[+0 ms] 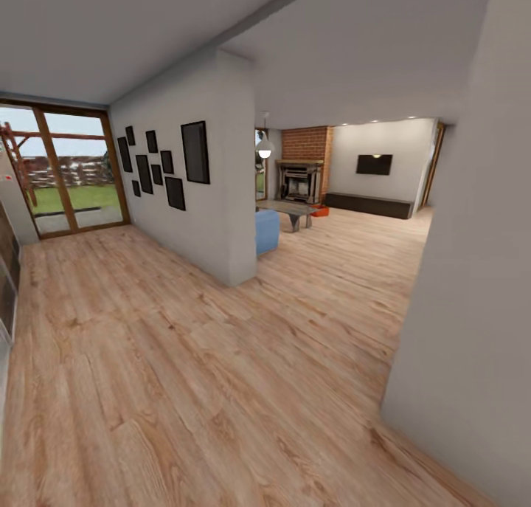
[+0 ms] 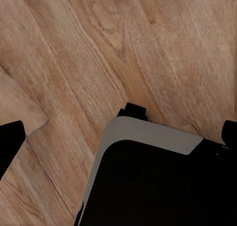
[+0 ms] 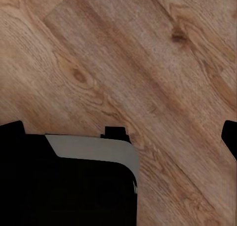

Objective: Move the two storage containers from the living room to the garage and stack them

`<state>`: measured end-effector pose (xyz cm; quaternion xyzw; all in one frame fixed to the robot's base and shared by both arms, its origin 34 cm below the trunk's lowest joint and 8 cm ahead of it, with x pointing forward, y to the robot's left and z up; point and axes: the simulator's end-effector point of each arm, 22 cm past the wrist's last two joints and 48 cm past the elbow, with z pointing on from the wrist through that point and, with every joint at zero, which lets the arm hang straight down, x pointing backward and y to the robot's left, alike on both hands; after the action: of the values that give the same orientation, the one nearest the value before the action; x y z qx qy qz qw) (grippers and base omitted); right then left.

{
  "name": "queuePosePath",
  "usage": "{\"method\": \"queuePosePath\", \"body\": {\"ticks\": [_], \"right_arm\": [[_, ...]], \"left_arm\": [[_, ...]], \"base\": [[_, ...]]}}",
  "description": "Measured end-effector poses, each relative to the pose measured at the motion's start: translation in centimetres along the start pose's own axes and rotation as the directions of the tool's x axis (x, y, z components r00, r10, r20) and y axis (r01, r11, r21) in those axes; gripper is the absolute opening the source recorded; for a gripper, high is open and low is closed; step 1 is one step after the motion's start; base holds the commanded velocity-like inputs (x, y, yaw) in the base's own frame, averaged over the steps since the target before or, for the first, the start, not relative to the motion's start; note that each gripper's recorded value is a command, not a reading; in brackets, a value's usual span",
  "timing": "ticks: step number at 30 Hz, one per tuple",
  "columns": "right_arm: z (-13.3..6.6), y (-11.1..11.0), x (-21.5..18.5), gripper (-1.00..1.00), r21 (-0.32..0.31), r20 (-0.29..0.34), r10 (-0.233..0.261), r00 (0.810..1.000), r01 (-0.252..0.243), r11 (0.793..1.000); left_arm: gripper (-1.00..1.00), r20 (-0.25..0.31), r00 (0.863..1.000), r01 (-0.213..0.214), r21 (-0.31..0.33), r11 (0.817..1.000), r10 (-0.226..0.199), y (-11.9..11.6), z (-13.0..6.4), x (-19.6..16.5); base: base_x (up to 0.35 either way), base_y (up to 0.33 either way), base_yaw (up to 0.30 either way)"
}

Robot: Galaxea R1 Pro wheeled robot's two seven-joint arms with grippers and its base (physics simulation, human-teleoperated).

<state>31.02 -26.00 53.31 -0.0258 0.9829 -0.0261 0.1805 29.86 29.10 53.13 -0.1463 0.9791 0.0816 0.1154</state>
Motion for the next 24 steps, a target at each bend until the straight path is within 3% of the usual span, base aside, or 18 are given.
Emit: {"method": "queuePosePath", "body": {"ticks": [24], "right_arm": [[0.01,-0.22,0.17,1.0,-0.001,-0.007,-0.018,1.0,0.018,1.0]], "left_arm": [[1.0,0.0,1.0,0.0,-0.001,1.0,0.0,0.04,0.01,0.02]], "base": [[0.321,0.0,0.002]]}}
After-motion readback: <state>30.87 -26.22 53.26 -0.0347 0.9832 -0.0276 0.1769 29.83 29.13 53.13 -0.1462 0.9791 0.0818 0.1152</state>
